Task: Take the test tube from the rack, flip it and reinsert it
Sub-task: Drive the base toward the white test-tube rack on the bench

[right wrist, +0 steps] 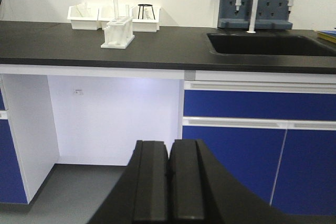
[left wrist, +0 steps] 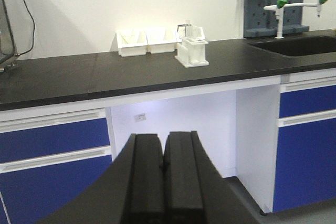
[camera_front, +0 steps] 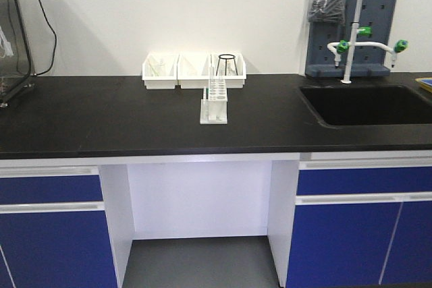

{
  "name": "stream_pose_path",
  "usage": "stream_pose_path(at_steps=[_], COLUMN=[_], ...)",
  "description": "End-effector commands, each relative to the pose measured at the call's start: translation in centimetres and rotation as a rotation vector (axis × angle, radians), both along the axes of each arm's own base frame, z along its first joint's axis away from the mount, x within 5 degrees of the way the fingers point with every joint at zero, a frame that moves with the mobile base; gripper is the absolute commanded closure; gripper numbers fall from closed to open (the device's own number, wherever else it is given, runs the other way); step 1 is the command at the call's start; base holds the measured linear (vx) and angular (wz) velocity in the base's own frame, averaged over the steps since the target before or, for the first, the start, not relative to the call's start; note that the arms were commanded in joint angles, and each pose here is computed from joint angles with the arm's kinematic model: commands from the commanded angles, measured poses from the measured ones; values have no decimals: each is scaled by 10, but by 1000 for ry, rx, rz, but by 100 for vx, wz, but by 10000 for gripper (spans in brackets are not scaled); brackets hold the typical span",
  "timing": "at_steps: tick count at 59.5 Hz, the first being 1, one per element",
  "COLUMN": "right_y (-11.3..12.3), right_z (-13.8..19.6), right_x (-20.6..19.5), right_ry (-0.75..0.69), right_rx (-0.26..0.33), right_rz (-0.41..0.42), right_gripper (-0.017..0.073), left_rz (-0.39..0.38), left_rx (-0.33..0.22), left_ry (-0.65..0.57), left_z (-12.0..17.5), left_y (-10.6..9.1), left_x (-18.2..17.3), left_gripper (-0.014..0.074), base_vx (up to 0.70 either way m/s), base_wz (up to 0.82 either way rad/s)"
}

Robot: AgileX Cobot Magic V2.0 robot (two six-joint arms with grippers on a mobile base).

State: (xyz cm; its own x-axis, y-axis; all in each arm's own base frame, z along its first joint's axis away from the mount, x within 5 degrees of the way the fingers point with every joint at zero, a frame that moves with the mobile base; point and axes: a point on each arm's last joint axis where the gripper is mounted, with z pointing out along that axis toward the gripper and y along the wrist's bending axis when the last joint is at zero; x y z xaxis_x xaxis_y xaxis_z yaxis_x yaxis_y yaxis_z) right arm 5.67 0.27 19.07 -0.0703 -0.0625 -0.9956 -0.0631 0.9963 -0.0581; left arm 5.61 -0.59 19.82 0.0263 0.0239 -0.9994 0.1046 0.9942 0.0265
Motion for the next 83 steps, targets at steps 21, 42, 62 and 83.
stream_pose_path(at_steps=[21, 42, 62, 83], right_y=[1, 1, 1, 1], right_z=[7, 7, 7, 7], right_x=[0, 0, 0, 0], right_ry=[-89, -90, -89, -89], right_rx=[-7, -7, -7, -7], right_rz=[5, 5, 5, 5], right_gripper=[570, 570, 570, 570], left_rz=[0, 0, 0, 0], left_rx=[-12, -12, -12, -12], left_ry=[-94, -94, -94, -94], left_z=[10, 10, 10, 10], left_y=[0, 0, 0, 0], left_x=[-1, -1, -1, -1], left_gripper=[599, 599, 599, 599], base_vx=[40, 44, 44, 42], base_wz=[4, 2, -1, -1])
